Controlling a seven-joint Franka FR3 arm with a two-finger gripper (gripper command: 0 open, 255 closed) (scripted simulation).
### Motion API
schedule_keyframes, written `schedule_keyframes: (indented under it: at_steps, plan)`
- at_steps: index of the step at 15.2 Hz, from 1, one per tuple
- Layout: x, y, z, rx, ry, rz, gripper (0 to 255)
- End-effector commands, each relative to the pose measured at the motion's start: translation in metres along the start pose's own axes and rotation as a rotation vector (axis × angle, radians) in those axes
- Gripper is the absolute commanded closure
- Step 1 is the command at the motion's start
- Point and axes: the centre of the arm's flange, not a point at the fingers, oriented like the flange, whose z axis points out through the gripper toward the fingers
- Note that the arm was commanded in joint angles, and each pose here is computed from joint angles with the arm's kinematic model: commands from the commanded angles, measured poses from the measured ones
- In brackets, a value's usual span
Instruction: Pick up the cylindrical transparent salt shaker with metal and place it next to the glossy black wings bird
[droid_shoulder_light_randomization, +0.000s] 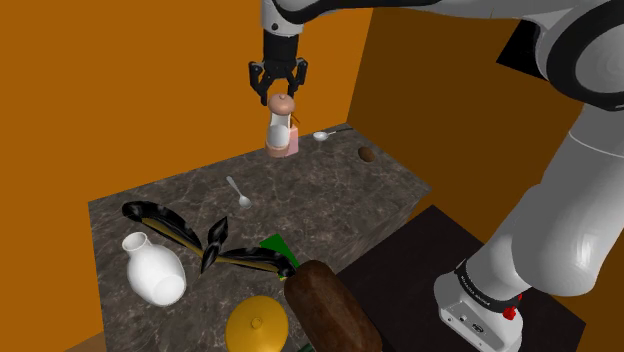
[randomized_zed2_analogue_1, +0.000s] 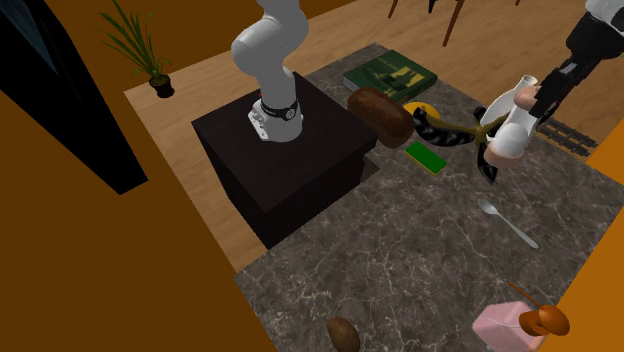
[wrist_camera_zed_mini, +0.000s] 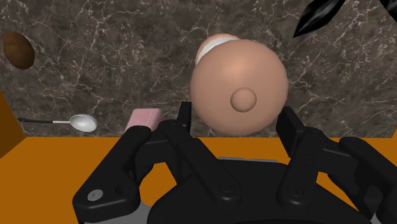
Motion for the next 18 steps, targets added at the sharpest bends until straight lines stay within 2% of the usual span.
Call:
schedule_keyframes:
  at_steps: [1, 18]
  plan:
    - [-0.001, 0.0, 0.011, 0.0, 0.001, 0.0, 255]
    - [-0.007, 0.0, 0.1, 0.0, 0.001, 0.0, 255]
